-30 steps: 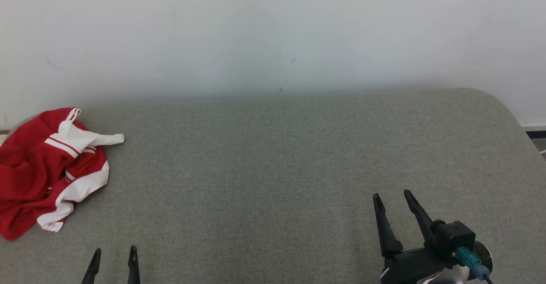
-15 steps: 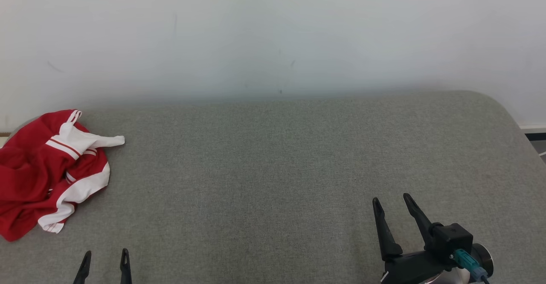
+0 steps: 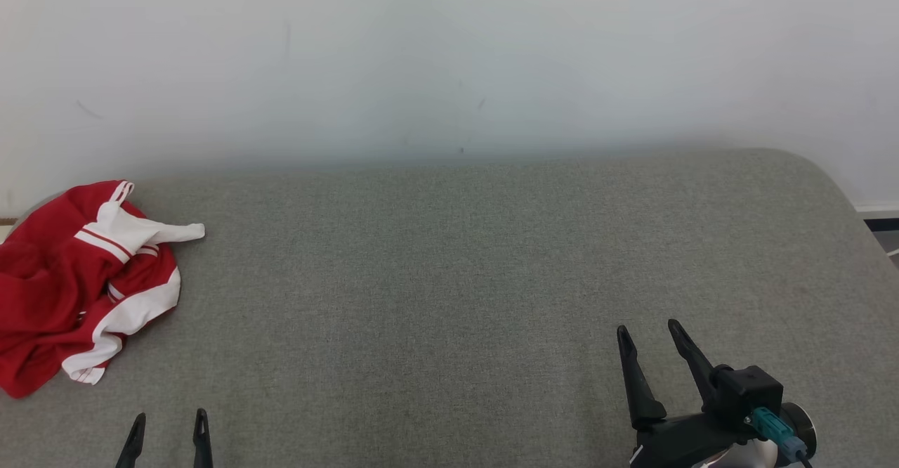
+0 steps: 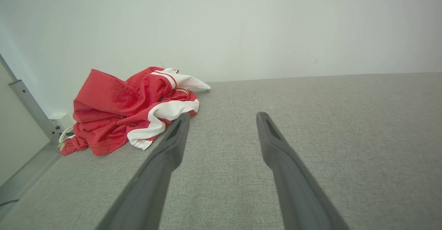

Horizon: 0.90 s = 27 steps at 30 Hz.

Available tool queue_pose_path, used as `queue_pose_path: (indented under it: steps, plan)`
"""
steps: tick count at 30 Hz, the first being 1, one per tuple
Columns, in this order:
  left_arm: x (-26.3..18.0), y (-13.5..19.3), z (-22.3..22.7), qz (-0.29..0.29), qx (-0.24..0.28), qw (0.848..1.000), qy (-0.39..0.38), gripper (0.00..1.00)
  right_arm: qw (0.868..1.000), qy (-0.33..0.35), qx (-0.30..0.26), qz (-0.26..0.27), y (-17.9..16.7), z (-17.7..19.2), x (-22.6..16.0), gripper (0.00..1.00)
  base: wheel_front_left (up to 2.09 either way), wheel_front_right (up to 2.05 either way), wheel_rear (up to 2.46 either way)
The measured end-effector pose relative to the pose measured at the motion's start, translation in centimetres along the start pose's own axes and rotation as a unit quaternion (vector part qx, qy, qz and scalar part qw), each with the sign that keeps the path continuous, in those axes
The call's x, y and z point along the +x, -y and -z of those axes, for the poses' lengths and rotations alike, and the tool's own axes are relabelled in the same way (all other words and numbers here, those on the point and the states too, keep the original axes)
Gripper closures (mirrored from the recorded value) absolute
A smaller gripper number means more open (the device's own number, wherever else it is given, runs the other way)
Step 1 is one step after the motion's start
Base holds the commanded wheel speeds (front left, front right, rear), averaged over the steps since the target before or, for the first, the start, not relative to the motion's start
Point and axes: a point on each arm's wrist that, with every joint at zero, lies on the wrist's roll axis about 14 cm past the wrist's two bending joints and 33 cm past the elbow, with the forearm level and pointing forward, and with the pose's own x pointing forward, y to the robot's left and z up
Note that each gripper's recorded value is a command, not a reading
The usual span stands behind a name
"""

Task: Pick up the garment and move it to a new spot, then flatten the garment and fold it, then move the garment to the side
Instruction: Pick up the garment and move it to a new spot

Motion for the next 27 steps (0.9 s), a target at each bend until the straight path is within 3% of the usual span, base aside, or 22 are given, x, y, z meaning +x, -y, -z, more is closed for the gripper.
queue_pose_path:
  steps: [11,27]
  plan:
    - [-0.4,-0.6,0.0,-0.009,-0.004,1.0,-0.002,0.0,1.0,-0.005,0.004,-0.005,-0.4,0.3,0.1,0.0,0.0,0.0,0.0]
    - [-4.2,-6.8,-0.3,-0.101,0.013,0.995,-0.011,0.0,0.996,-0.016,0.021,-0.091,-6.0,1.4,2.6,0.0,0.0,0.0,0.0]
